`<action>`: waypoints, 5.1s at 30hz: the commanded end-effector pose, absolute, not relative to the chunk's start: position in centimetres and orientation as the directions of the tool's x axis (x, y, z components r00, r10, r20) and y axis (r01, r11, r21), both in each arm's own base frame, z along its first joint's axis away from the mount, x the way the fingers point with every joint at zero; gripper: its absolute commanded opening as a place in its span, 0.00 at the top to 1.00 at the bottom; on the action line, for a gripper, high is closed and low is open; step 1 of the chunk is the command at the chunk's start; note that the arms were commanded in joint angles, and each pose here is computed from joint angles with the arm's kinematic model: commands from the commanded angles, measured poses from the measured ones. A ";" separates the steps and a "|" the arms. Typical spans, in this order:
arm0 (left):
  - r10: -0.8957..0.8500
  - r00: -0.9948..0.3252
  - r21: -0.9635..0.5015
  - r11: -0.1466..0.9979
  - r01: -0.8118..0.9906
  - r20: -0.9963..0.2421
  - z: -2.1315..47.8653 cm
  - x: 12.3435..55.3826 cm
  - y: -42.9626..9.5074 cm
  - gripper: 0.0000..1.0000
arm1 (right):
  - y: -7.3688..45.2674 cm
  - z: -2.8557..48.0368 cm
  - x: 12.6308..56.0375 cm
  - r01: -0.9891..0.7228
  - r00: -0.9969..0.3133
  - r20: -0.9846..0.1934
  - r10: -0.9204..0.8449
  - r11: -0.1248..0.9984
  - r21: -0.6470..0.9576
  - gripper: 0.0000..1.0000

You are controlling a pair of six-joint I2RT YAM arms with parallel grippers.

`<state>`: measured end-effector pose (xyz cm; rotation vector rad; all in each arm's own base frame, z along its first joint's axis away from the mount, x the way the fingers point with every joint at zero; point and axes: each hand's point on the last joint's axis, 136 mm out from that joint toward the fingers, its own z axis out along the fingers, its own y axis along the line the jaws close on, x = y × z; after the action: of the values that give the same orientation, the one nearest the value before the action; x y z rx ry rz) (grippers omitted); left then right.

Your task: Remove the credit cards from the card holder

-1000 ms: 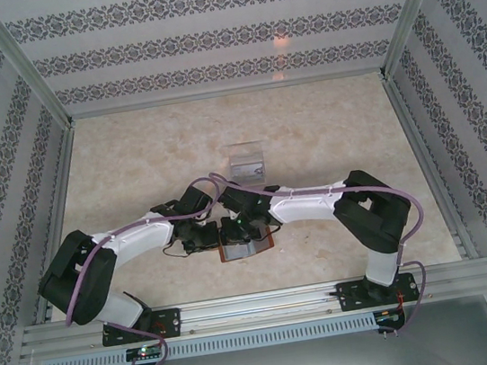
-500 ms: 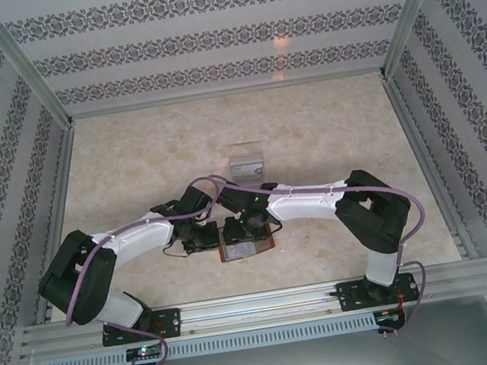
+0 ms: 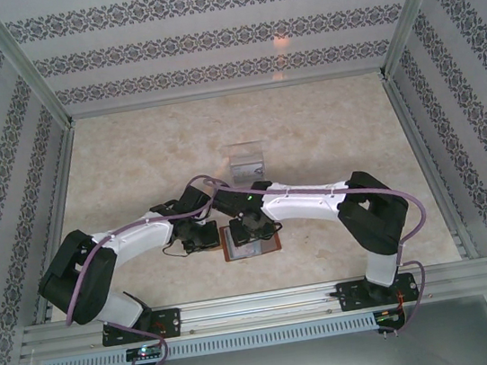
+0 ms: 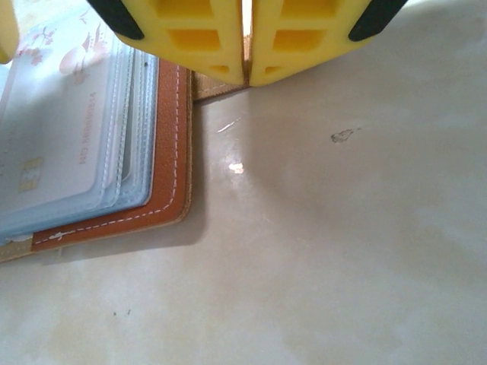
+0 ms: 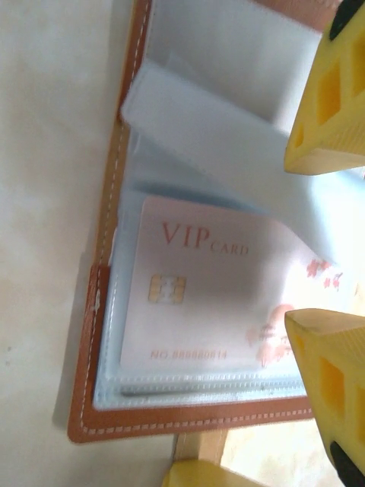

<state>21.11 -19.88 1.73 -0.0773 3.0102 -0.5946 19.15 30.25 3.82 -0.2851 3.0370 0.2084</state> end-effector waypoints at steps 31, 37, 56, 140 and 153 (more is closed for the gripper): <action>-0.021 -0.996 -0.468 0.883 0.022 -0.088 5.1 22.7 -23.2 0.88 | 23.9 4.7 19.1 -0.228 -0.962 -0.120 -0.247 0.961 -0.154 0.55; 0.001 -0.998 -0.478 0.878 0.034 -0.068 4.4 22.1 -24.5 0.86 | 24.7 5.1 19.2 -0.235 -0.960 -0.127 -0.249 0.965 -0.116 0.62; 0.009 -1.000 -0.435 0.900 0.019 -0.025 2.2 21.4 -23.9 0.84 | 30.8 6.2 19.3 -0.155 -0.984 -0.134 -0.115 0.926 0.343 0.84; 0.063 -0.998 -0.268 0.962 0.053 0.026 -0.1 19.4 -22.0 0.77 | 30.5 2.7 20.2 0.002 -1.000 -0.020 0.018 0.796 0.606 0.79; 0.052 -0.998 -0.246 0.968 0.043 0.031 -0.1 19.2 -21.5 0.79 | 29.7 3.3 20.5 0.041 -0.997 -0.025 0.079 0.725 0.688 0.96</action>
<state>21.36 -24.02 2.23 0.0705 3.0552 -0.5794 20.39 30.03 3.17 0.0819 2.8905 1.1194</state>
